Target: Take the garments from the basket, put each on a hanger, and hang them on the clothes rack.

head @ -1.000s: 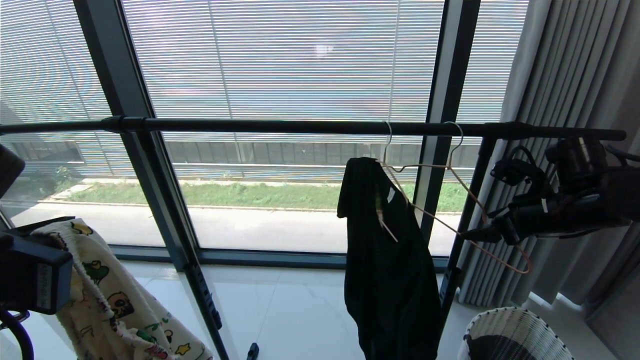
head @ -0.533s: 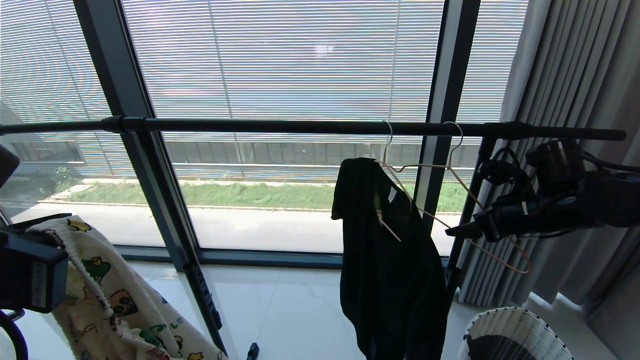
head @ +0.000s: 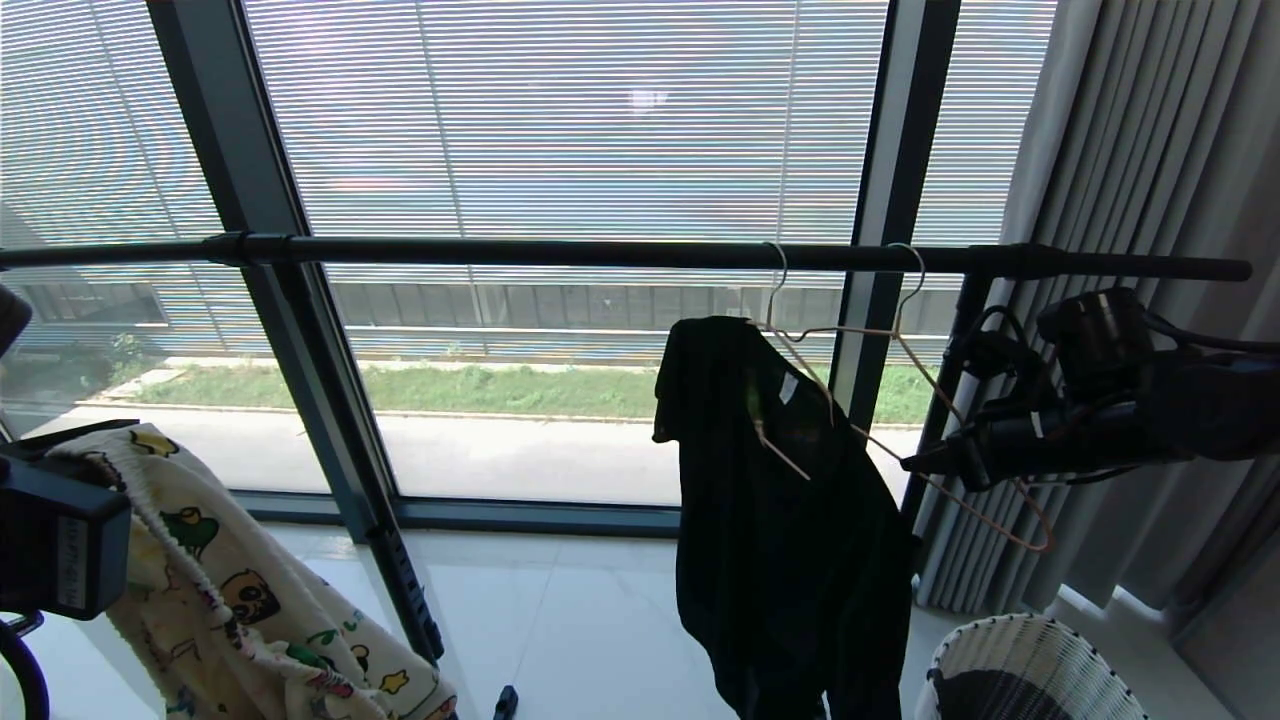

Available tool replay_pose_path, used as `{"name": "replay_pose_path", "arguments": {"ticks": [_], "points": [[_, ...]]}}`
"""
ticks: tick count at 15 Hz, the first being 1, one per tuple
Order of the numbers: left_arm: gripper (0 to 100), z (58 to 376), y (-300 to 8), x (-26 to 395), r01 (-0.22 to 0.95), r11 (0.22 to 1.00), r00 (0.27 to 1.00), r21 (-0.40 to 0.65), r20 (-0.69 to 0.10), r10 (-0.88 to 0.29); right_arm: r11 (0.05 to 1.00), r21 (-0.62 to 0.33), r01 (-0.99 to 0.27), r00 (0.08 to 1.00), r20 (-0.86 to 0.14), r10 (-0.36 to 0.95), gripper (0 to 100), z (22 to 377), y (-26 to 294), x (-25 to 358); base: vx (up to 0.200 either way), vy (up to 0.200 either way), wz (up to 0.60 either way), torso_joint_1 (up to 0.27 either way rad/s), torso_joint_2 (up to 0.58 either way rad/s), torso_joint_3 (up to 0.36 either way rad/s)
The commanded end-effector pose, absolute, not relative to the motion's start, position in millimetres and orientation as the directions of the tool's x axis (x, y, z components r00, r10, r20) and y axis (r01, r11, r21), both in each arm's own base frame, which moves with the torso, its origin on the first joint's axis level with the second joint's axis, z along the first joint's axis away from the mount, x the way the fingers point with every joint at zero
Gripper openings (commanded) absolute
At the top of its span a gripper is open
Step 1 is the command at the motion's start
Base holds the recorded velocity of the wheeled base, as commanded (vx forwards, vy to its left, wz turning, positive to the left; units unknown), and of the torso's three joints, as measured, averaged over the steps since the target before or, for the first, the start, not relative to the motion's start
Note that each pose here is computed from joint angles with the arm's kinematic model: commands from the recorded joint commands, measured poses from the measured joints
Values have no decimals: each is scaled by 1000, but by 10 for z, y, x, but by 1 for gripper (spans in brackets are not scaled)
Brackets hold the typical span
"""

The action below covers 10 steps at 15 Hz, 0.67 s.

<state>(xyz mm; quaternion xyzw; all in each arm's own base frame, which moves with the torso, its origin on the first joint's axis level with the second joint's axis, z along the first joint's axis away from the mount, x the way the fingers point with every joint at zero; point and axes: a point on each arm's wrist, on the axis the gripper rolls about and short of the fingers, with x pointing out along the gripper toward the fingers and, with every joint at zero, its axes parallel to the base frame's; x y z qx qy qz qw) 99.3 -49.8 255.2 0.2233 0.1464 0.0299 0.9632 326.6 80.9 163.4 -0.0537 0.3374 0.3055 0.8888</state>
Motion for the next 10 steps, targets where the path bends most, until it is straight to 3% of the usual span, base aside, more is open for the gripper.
{"name": "replay_pose_path", "arguments": {"ticks": [1, 6, 10], "points": [[0, 2550, -500, 997, 8, 898, 955, 440, -270, 124, 806, 111, -582, 585, -632, 509, 0, 1638, 817, 3262, 0, 0, 0, 0, 0, 0], [0, 2550, -500, 997, 8, 898, 955, 440, -270, 124, 806, 109, -581, 591, -624, 510, 0, 1670, 814, 3248, 0, 0, 0, 0, 0, 0], [0, 2554, -496, 991, 7, 899, 956, 438, -268, 123, 841, 93, -533, 663, -571, 484, 0, 1809, 805, 3229, 0, 0, 0, 0, 0, 0]]}}
